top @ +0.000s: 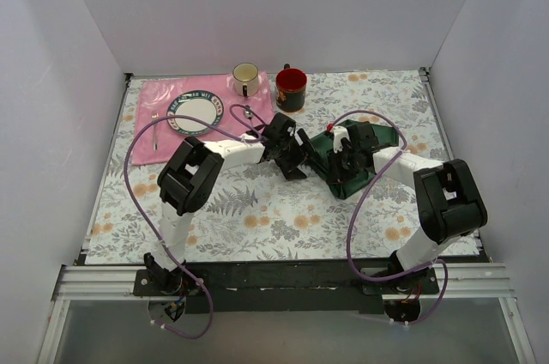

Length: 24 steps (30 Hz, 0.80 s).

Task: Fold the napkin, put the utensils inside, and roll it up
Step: Roll the napkin with the utensil

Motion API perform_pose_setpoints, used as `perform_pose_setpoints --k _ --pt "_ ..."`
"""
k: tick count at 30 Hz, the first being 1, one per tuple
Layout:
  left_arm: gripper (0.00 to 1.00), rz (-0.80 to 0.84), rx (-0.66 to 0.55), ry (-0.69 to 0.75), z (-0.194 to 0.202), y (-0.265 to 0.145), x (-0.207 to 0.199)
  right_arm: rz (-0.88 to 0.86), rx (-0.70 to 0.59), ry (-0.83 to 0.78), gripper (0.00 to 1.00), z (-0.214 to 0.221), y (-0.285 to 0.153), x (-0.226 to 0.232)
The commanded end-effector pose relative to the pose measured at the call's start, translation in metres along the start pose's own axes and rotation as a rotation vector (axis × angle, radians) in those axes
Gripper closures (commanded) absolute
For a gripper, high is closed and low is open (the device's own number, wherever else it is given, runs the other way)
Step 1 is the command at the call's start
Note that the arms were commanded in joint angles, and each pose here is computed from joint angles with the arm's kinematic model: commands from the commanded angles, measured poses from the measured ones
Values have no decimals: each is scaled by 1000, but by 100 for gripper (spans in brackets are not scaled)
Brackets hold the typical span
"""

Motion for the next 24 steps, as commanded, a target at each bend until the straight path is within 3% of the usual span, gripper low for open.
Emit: perform_pose_setpoints --k 1,7,11,14,19,22,24 --pt "21 -129 17 -32 4 0 24 -72 71 47 99 17 5 8" --pt "21 -134 33 -86 0 24 26 -96 58 62 99 13 4 10" --pt "26 -171 10 -94 -4 35 32 -115 47 67 99 13 4 10" --pt "36 -218 -5 -94 -6 46 42 -119 32 51 99 12 3 11" --pt "73 -264 -4 -92 -6 58 55 -65 40 -27 99 12 -1 9" --pt "90 -269 -1 -91 -5 56 57 -15 49 -80 97 11 -3 10" --pt "97 -273 0 -89 -5 52 57 10 50 -120 90 12 -4 15"
Point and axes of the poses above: each gripper's point midway between its finger pads, its own y axis out along the fingers, its own x axis along the line the jaws close on, z = x × y, the point moved 6 cm from there along -y, back along the fingers, and after that the axes turned 2 degrees about y, right-handed, at the moved point
